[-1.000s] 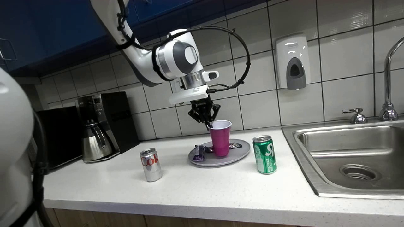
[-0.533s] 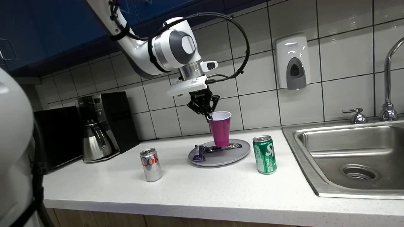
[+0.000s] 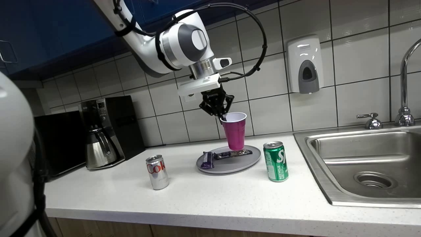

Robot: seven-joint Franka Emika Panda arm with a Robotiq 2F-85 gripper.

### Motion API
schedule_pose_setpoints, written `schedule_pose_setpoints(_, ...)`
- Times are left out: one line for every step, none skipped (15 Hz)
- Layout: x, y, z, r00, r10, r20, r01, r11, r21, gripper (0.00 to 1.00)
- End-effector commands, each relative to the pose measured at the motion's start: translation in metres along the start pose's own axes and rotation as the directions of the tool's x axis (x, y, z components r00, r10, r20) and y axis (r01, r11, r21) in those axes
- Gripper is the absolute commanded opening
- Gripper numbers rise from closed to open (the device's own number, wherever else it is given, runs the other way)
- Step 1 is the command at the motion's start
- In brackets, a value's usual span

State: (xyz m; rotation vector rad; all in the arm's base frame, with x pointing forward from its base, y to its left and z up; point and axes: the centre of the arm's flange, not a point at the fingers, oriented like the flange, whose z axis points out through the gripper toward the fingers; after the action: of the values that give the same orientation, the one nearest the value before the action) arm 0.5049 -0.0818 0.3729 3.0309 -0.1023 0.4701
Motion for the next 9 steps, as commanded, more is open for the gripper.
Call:
schedule_pose_setpoints(-0.006,0.026,-0.007,1.000,-0.018,-0.005,0.018,1.000,-0.014,0.01)
schedule_pose_setpoints(-0.006,0.033,-0.007,1.000,-0.018,-0.004,0.017,1.000,-0.017,0.01)
schedule_pose_setpoints(-0.005,0.041,-0.006,1.000,-0.018,-0.004,0.017,1.000,-0.019,0.01)
schedule_pose_setpoints(-0.004,0.048,-0.005,1.000,-0.016,-0.002,0.016,1.000,-0.024,0.01)
schedule_pose_setpoints(-0.003,0.057,-0.004,1.000,-0.016,-0.001,0.016,0.999,-0.027,0.01)
schedule_pose_setpoints(-0.001,0.064,-0.004,1.000,-0.016,0.001,0.016,0.999,-0.029,0.01)
schedule_pose_setpoints(-0.001,0.072,-0.003,1.000,-0.014,0.000,0.014,0.999,-0.032,0.01)
schedule_pose_setpoints(0.001,0.078,-0.002,1.000,-0.015,0.002,0.015,0.999,-0.035,0.01)
schedule_pose_setpoints(0.002,0.086,-0.001,1.000,-0.014,0.004,0.014,0.999,-0.037,0.01)
